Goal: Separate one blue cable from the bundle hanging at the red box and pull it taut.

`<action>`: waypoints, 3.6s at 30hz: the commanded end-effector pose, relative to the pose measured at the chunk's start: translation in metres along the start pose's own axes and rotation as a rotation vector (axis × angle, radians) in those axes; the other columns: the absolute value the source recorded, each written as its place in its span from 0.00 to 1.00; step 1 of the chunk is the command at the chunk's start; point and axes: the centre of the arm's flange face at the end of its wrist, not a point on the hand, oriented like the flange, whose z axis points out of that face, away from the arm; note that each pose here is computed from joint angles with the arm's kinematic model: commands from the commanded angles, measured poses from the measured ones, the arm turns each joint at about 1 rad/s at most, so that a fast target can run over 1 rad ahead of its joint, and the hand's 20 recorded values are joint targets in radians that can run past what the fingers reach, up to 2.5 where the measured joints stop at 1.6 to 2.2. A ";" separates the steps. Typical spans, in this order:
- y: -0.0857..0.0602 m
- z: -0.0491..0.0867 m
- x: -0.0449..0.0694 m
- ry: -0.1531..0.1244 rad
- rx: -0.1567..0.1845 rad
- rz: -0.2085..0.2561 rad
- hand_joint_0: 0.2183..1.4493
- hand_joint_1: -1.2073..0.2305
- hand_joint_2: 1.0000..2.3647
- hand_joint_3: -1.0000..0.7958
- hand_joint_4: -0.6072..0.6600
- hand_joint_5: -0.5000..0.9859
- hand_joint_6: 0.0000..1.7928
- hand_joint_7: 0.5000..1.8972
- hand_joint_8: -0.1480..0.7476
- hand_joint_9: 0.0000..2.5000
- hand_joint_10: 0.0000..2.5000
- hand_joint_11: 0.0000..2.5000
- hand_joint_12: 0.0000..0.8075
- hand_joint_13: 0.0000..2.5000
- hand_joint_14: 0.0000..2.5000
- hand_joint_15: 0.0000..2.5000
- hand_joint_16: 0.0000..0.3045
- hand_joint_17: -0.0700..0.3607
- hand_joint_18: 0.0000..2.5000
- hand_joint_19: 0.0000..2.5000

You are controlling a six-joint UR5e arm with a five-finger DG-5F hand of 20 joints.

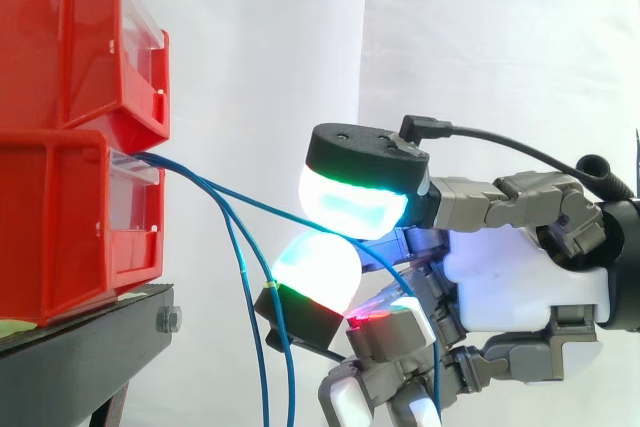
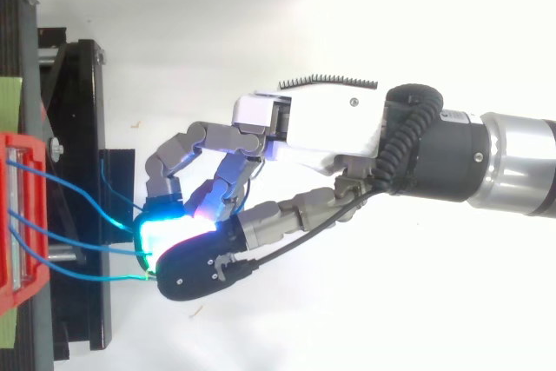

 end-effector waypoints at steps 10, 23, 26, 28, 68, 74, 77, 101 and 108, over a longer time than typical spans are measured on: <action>0.000 0.000 0.001 0.002 -0.003 0.006 0.44 0.27 0.02 0.48 0.50 0.18 0.50 0.56 0.56 0.42 0.01 0.44 0.50 0.37 0.01 0.28 0.16 0.42 0.38 0.32; 0.001 0.001 0.002 -0.002 -0.009 0.014 0.49 0.25 0.01 0.36 0.50 0.18 0.50 0.55 0.52 0.46 0.01 0.52 0.49 0.43 0.01 0.36 0.15 0.40 0.39 0.35; 0.000 0.000 0.002 -0.002 -0.008 0.014 0.51 0.25 0.01 0.34 0.50 0.18 0.50 0.53 0.52 0.46 0.01 0.54 0.48 0.46 0.01 0.43 0.14 0.39 0.40 0.40; 0.001 0.001 0.002 -0.002 -0.009 0.014 0.51 0.25 0.01 0.33 0.50 0.18 0.50 0.52 0.52 0.46 0.01 0.54 0.47 0.48 0.01 0.47 0.14 0.39 0.40 0.40; 0.000 0.000 0.000 -0.006 -0.003 0.040 0.47 0.24 0.02 0.47 0.49 0.19 0.50 0.59 0.51 0.37 0.66 0.63 0.46 0.36 0.78 0.53 0.14 0.38 0.40 0.47; -0.001 -0.001 0.000 0.000 0.009 0.043 0.47 0.24 0.02 0.47 0.49 0.19 0.50 0.60 0.52 0.36 0.70 0.61 0.46 0.34 0.86 0.53 0.13 0.38 0.42 0.51; -0.002 -0.002 0.000 0.005 0.019 0.048 0.47 0.24 0.02 0.47 0.49 0.19 0.50 0.60 0.51 0.35 0.71 0.61 0.46 0.34 0.87 0.52 0.14 0.38 0.42 0.51; 0.016 -0.009 -0.004 0.006 0.039 0.068 0.46 0.24 0.02 0.49 0.52 0.19 0.50 0.62 0.53 0.34 0.73 0.59 0.46 0.33 0.84 0.54 0.14 0.38 0.41 0.48; 0.032 -0.032 -0.010 0.050 0.163 0.040 0.46 0.24 0.02 0.49 0.52 0.19 0.50 0.61 0.52 0.34 0.73 0.59 0.46 0.33 0.84 0.54 0.14 0.38 0.41 0.48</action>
